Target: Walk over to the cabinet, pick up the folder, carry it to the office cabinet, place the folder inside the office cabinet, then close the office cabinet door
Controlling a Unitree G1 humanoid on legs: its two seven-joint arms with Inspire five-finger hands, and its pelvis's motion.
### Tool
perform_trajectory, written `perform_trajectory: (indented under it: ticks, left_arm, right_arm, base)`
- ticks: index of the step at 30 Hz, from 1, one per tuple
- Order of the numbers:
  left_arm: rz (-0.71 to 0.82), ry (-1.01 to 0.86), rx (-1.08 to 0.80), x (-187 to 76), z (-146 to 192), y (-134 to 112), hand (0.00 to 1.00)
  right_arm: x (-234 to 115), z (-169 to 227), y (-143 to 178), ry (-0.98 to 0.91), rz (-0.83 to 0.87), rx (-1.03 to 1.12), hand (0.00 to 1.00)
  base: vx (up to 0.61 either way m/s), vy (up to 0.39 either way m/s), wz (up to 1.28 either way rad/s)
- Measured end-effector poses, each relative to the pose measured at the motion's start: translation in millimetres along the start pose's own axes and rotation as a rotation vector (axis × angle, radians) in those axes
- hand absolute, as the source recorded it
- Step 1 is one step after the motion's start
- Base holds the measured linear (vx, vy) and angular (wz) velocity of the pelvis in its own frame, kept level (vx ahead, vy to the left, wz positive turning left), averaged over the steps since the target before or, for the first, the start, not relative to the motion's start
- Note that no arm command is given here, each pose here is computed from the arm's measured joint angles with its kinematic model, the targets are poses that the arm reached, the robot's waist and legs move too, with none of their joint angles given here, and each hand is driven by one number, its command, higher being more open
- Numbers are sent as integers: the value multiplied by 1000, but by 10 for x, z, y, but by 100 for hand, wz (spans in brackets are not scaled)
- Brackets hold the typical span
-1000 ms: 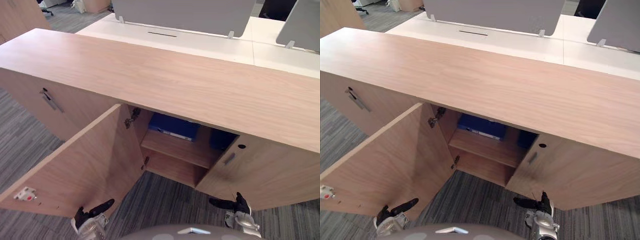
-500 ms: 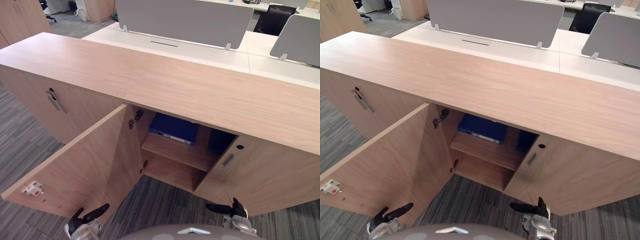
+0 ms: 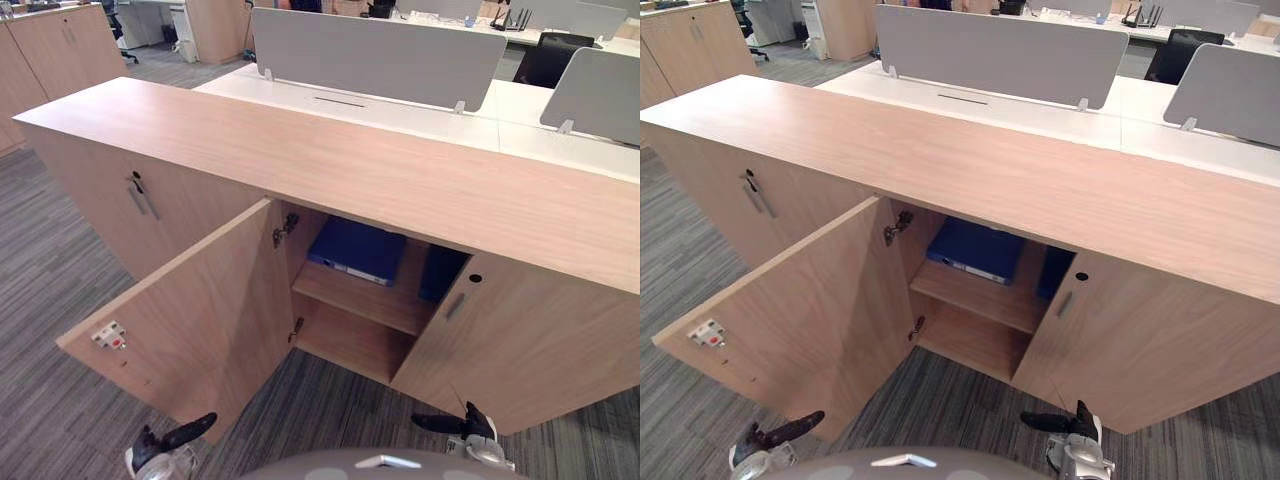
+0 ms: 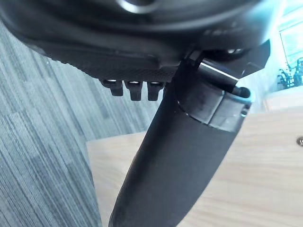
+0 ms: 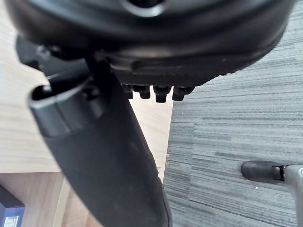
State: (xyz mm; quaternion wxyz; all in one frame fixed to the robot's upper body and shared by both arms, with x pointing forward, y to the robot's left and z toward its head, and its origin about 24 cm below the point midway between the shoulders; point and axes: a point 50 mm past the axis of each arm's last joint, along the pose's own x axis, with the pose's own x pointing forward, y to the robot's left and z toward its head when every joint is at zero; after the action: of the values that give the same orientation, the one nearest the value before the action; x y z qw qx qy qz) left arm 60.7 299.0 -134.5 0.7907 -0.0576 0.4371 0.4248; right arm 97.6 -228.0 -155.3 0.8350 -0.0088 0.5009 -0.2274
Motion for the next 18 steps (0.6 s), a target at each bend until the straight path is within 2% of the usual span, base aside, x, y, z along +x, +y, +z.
perform_trajectory:
  ticks: [7, 10, 15, 18]
  left_arm:
    - [29, -50, 39, 65, 176, 174, 100]
    - [36, -102, 58, 112, 372, 248, 100]
    - [45, -294, 62, 141, 934, 325, 100]
    - [31, -345, 99, 136, 1072, 348, 100]
  right_arm:
    - [22, 54, -67, -13, -12, -9, 100]
    - [41, 131, -80, -33, -13, -15, 100]
    - [66, 299, -78, -87, -4, -49, 100]
    - [66, 312, -54, -90, 10, -49, 100]
  base:
    - [-9, -13, 6]
    - [72, 0, 1]
    - [31, 1, 4]
    - [0, 0, 0]
